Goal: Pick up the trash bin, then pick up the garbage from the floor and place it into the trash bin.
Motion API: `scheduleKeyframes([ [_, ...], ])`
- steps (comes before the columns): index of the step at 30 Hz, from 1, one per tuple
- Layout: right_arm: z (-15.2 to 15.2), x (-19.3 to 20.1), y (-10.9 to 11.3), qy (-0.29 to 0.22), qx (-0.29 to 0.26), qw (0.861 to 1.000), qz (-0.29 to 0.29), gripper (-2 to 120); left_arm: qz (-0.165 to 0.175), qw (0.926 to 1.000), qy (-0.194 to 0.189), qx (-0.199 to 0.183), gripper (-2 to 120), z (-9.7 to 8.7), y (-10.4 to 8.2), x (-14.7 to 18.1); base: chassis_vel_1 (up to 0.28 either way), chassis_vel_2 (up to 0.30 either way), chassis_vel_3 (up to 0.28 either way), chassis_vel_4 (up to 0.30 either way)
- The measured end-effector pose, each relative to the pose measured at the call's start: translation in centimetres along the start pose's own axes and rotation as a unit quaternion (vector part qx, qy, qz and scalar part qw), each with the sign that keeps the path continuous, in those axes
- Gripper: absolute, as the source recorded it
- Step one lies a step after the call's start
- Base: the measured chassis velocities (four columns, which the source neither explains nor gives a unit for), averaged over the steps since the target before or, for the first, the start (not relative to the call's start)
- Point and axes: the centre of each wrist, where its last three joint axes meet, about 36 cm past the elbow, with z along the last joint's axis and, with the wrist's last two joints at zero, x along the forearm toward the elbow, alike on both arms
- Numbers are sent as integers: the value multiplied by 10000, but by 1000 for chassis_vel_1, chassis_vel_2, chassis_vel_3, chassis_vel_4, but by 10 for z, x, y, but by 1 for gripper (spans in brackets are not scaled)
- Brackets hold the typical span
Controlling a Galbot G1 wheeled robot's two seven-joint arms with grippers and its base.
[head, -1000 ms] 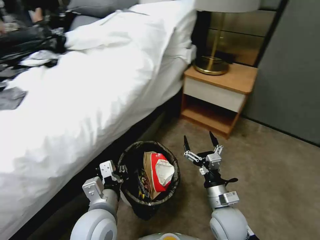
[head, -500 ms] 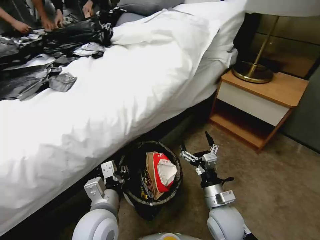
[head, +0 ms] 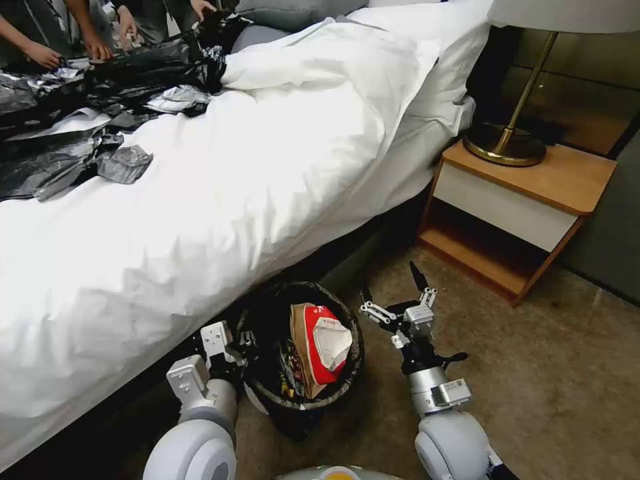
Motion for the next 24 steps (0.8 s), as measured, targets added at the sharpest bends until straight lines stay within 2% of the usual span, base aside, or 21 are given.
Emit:
scheduleKeyframes([
  [24, -4, -9, 4, -166, -147, 9997, 119, 100, -48, 9999, -132, 37, 91, -4, 1, 4, 7, -5, -4, 6],
])
